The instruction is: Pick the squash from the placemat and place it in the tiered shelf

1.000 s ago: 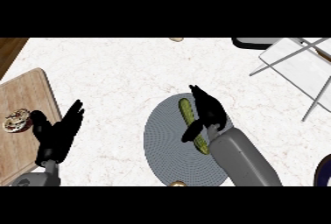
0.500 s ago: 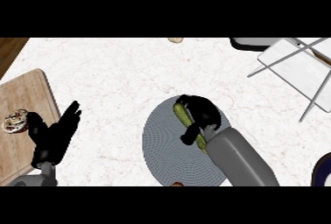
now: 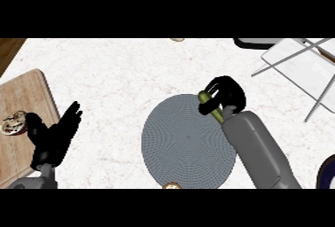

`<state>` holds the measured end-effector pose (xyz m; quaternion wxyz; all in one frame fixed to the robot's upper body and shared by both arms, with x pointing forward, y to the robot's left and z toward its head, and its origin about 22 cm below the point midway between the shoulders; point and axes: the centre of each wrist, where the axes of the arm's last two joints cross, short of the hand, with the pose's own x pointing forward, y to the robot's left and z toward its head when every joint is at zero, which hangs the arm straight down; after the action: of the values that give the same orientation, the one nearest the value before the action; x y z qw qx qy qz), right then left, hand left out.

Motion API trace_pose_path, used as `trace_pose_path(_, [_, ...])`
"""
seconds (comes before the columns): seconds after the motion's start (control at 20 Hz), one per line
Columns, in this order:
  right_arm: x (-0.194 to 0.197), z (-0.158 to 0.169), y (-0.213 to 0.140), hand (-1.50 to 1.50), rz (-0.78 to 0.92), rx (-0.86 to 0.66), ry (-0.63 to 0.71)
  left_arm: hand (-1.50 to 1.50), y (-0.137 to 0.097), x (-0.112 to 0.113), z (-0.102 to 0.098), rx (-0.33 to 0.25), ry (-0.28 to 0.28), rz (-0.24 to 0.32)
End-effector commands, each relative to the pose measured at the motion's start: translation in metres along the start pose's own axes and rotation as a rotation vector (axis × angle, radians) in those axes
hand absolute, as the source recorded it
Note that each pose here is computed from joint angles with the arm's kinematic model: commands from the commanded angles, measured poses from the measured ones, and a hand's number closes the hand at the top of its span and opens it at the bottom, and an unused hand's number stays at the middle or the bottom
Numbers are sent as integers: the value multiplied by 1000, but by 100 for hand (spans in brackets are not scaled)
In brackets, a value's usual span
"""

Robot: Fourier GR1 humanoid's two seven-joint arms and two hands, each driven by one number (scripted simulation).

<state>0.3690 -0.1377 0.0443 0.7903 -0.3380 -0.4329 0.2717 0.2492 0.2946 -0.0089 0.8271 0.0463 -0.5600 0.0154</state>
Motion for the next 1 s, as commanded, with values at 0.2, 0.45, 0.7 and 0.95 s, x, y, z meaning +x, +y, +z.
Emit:
trace_pose_path(0.2, [77,15,-60,150,-146,-422,97,0,-10,-15,-3,8,87,11])
trace_pose_path(0.45, [123,47,-112,150,-148,-628,85,0,10,-26,9,24,79,6])
trace_pose_path(0.7, [159,82,-138,150,-143,-766,116,0,-6,-25,1,-4,90,19])
trace_pose_path(0.95, [166,98,-187,150,-146,-844,149,0,7,-17,6,18,76,8])
